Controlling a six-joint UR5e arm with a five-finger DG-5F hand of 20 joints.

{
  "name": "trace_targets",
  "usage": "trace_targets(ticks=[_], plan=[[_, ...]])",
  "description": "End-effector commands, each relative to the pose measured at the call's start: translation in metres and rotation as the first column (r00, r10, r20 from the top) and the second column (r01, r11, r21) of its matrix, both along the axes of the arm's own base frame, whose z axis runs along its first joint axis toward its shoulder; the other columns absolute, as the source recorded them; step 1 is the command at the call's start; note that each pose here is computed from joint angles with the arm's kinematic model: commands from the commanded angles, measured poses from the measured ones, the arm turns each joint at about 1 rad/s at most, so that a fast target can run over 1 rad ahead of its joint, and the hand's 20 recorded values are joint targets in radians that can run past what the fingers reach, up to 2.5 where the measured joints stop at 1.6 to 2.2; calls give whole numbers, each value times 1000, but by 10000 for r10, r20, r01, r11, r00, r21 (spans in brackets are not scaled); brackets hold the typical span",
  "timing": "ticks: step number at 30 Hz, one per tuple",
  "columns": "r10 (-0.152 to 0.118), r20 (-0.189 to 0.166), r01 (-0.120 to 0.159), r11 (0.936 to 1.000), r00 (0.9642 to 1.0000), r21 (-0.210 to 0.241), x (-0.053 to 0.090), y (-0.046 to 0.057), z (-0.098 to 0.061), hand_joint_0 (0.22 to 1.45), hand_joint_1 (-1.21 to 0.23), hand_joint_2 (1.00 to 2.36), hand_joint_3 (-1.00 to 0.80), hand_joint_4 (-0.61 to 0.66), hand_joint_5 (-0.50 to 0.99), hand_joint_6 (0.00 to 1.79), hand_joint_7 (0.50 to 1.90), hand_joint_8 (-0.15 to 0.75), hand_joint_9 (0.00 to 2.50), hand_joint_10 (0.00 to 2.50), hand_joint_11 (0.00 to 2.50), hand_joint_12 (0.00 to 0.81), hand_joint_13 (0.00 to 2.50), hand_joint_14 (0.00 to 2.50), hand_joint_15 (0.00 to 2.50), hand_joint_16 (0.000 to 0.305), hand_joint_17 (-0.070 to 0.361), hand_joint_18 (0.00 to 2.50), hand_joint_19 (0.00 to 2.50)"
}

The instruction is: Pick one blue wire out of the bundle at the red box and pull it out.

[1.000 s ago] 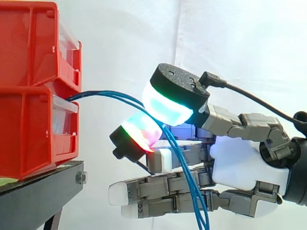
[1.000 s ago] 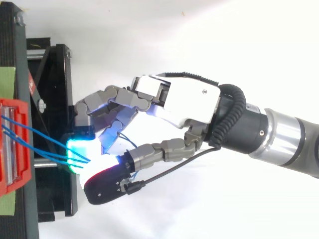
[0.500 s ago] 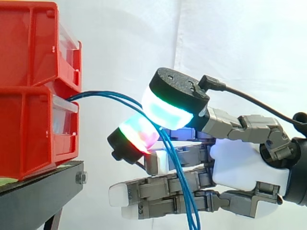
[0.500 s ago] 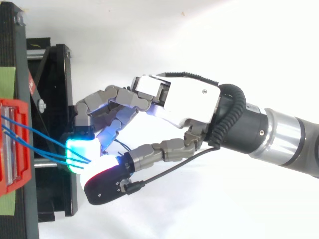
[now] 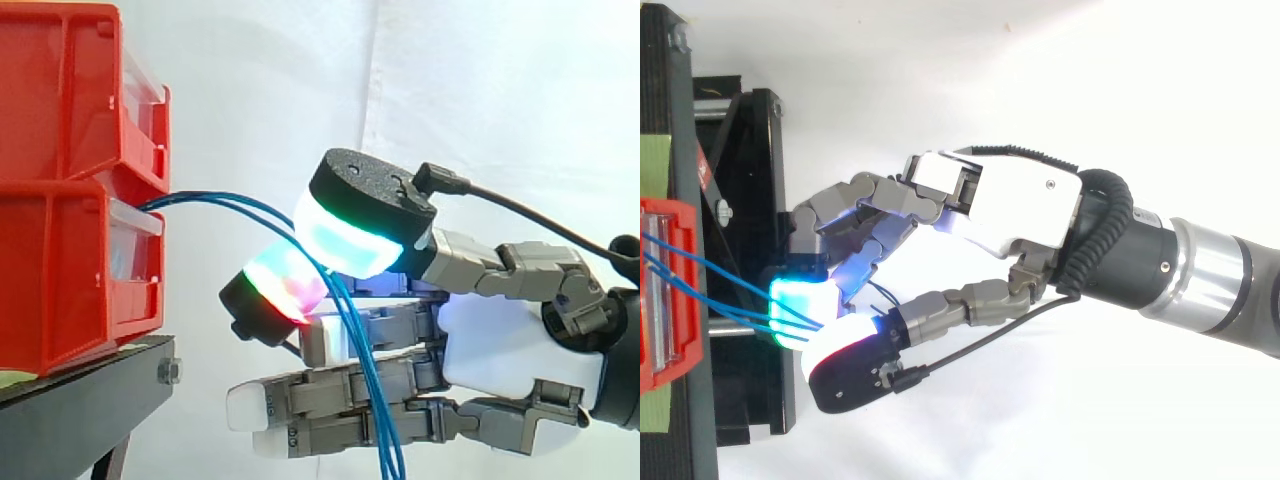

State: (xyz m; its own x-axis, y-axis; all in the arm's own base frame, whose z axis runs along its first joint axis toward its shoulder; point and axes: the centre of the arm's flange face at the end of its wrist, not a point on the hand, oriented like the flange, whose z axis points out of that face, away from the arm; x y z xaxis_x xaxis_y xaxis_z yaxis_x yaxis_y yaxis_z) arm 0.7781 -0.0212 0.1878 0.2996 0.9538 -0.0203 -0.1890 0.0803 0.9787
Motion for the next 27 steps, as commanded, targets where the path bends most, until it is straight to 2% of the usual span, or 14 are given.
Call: trace_targets(ticks=[1, 3, 7, 14, 20, 22, 27], plan=[[1, 4, -1, 10000, 10000, 4, 0, 0, 0, 654, -881, 1005, -409, 94, -182, 895, 1089, 207, 1040, 22, 846, 332, 601, 15, 374, 47, 105, 419, 346], [1, 4, -1, 10000, 10000, 4, 0, 0, 0, 629, -820, 1007, -407, 84, -160, 872, 1095, 205, 1074, 25, 822, 331, 601, 17, 383, 47, 105, 407, 358], [1, 4, -1, 10000, 10000, 4, 0, 0, 0, 630, -795, 1010, -361, 35, -149, 861, 1155, 197, 1110, 25, 796, 327, 611, 15, 370, 46, 104, 406, 357], [-5, 10, 5, 10000, 10000, -21, 0, 0, 0, 696, -893, 1017, -178, -126, -168, 907, 1257, 211, 1030, 25, 784, 334, 613, 15, 359, 47, 105, 433, 319], [-14, -11, 14, 10000, 10000, 1, 0, -1, 0, 744, -915, 1019, -173, -2, -201, 895, 1231, 212, 956, 23, 762, 337, 585, 14, 340, 47, 106, 423, 320], [-14, -11, 14, 10000, 10000, 1, 0, -1, 0, 772, -907, 1016, -104, 48, -200, 892, 1161, 207, 946, 21, 750, 334, 573, 15, 344, 47, 105, 399, 342], [-29, 19, 29, 10000, 10000, 7, 0, -2, 0, 818, -909, 1011, -93, 26, -192, 872, 1206, 198, 951, 21, 734, 331, 563, 14, 343, 46, 104, 370, 380]])
